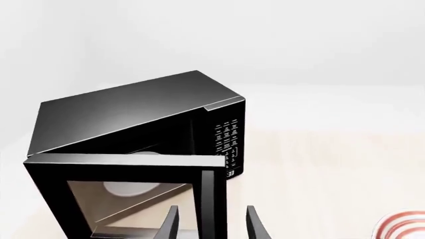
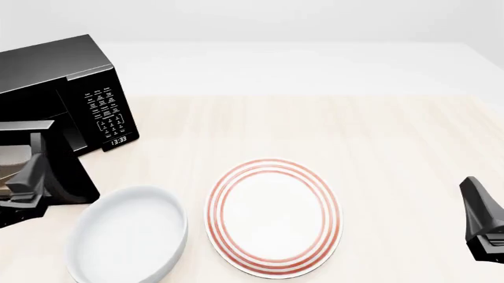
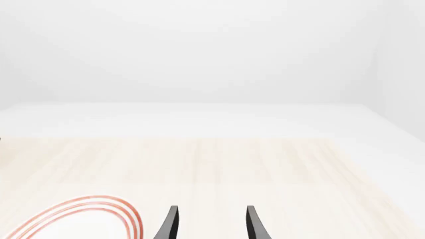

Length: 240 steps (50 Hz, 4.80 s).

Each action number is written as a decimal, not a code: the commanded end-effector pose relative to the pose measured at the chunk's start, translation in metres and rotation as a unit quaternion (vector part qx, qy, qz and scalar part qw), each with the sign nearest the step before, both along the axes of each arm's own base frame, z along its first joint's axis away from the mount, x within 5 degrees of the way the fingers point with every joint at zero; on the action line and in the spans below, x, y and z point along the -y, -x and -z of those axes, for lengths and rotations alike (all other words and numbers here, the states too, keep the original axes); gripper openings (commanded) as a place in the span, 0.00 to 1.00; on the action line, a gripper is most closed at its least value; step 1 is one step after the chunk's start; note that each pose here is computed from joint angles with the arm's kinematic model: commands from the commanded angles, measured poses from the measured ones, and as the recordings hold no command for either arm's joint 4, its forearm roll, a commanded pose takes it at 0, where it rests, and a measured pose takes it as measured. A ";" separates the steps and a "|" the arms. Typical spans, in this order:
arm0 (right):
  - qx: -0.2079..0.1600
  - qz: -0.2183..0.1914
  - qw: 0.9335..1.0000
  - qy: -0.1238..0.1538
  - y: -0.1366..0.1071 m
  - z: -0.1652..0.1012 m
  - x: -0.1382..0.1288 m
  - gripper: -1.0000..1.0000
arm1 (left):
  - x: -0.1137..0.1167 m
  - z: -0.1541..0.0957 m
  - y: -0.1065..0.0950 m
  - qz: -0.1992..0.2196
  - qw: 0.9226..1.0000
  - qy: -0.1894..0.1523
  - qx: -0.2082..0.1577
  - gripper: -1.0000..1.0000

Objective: Open the microwave.

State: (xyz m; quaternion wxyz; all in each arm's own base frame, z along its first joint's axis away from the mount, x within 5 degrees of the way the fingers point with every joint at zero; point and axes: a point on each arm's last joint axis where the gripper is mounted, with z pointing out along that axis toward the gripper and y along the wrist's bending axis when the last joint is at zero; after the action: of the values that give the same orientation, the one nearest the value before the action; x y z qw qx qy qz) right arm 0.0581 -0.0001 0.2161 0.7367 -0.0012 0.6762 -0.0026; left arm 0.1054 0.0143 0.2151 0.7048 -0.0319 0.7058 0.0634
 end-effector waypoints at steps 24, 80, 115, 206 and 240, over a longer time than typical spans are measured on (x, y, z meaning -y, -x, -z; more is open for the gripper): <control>0.000 0.000 1.000 0.000 0.000 0.000 0.000 1.00 | 0.009 -0.053 0.044 0.024 0.998 -0.018 0.048 1.00; 0.000 0.000 1.000 0.000 0.000 0.000 0.000 1.00 | 0.014 -0.141 -0.026 0.061 0.992 -0.090 0.060 1.00; 0.000 0.000 1.000 0.000 0.000 0.000 0.000 1.00 | 0.013 -0.174 -0.070 0.068 0.993 -0.088 -0.047 1.00; 0.000 0.000 1.000 0.000 0.000 0.000 0.000 1.00 | -0.031 -0.111 -0.162 -0.002 0.959 -0.005 -0.284 1.00; 0.000 0.000 1.000 0.000 0.000 0.000 0.000 1.00 | -0.061 -0.088 -0.175 -0.042 0.950 0.004 -0.310 1.00</control>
State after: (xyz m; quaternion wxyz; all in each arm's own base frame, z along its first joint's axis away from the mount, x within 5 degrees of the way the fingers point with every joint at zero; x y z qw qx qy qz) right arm 0.0581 -0.0001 0.2161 0.7367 -0.0013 0.6762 -0.0025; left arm 0.2767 0.0680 0.3106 0.4560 -0.0358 0.8844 0.0926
